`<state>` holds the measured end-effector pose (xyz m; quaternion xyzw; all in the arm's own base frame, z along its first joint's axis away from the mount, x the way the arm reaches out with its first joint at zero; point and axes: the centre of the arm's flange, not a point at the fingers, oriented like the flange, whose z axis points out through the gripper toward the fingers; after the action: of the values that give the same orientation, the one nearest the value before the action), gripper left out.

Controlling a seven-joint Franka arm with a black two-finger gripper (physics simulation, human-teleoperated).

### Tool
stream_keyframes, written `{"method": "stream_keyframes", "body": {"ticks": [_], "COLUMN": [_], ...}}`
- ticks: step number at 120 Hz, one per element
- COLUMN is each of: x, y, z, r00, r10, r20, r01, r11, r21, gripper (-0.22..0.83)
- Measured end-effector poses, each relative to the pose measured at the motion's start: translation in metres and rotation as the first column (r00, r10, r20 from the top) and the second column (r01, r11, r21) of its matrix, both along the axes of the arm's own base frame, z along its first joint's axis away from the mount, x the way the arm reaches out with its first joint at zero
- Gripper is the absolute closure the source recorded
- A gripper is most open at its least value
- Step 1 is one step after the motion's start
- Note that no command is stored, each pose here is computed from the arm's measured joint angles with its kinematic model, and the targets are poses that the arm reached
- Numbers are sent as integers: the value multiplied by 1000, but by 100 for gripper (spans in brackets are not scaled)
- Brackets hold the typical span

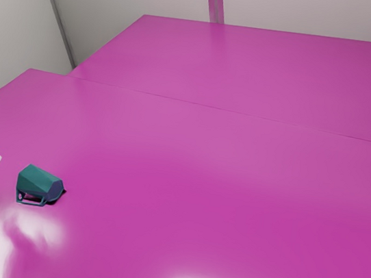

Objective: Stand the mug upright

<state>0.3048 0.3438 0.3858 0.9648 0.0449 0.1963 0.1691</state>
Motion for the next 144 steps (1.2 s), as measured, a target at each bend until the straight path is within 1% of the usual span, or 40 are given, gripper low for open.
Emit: {"method": "stream_keyframes", "body": {"ticks": [32,46,61,77,103,127,144], "x": [6,10,19,16,9,10,15], "y": [11,11,6,-2,-11,-20,-31], "z": [-41,-47,-45,-55,-67,-74,-79], "r00": [999,998,995,990,983,972,962], "r10": [-36,-53,-64,-38,-54,-64,-78], "r20": [13,31,77,137,175,226,261], "r01": [36,51,58,31,46,58,75], "r11": [999,997,995,998,998,998,997], "r21": [38,62,83,53,48,32,23], "gripper": [1,1,1,1,1,1,1]}}
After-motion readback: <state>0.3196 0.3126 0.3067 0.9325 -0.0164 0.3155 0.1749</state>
